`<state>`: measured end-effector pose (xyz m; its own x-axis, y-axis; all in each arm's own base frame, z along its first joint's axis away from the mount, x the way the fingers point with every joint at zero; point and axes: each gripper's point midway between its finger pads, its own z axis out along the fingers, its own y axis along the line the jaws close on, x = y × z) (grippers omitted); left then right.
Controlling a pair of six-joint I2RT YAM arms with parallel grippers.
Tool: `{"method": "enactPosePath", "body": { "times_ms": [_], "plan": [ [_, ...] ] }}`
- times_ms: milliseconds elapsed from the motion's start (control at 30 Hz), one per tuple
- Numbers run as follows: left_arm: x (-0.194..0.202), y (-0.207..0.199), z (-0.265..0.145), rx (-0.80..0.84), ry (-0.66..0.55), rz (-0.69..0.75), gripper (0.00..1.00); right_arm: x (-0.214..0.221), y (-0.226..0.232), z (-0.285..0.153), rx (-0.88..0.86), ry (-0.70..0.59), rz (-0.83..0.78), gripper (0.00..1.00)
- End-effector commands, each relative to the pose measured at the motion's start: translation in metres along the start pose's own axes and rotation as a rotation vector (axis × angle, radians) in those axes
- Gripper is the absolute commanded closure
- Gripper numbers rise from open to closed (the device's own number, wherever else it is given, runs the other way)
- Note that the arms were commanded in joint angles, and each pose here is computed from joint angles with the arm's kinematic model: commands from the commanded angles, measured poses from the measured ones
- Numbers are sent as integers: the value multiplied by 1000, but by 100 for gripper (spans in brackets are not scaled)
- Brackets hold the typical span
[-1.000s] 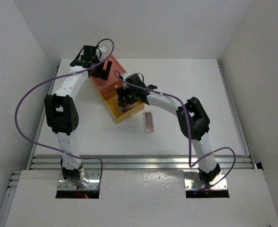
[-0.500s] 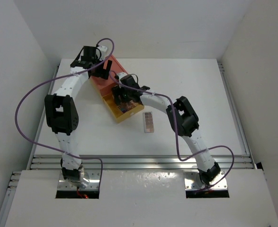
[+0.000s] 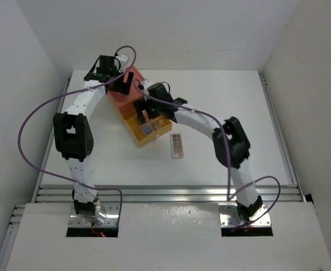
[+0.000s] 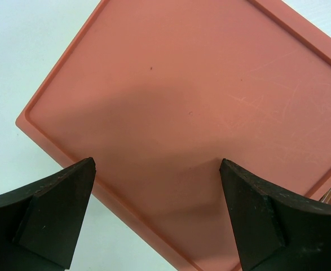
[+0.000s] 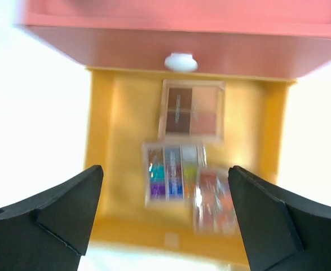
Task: Organize the makeup
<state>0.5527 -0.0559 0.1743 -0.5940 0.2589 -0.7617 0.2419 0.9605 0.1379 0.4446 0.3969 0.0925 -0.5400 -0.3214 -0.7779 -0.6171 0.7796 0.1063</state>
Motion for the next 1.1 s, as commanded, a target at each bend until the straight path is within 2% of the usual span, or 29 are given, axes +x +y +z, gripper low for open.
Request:
{"method": "enactPosePath", "body": {
  "times_ms": [0,33,67,133,167,233,367,567,733,900,1067],
  "plan": [
    [21,-4,-2,23,63,2,1,-33,-2,-80,62,-89,-7,7],
    [21,-4,-2,23,63,2,1,-46,-15,-111,147,-135,22,7],
    [21,-6,-2,33,61,2,1,4,-26,-107,193,-29,33,7],
    [17,-8,-6,43,49,2,1,33,-40,-127,288,13,88,7],
    [17,-8,-6,43,49,2,1,58,-44,-127,306,67,88,7],
    [17,-9,-6,54,47,2,1,78,-48,-130,338,112,126,7],
    [14,-9,-9,52,38,2,1,136,-53,-122,366,313,148,7],
    [19,-13,-13,72,45,1,1,156,-52,-107,352,389,166,10],
    [24,-14,-17,74,52,1,1,178,-56,-98,347,454,190,20],
    [21,-14,-23,72,43,1,1,201,-50,-89,262,499,240,32],
    [18,-13,-26,70,34,2,1,209,-55,-91,266,530,266,32]
  ]
}}
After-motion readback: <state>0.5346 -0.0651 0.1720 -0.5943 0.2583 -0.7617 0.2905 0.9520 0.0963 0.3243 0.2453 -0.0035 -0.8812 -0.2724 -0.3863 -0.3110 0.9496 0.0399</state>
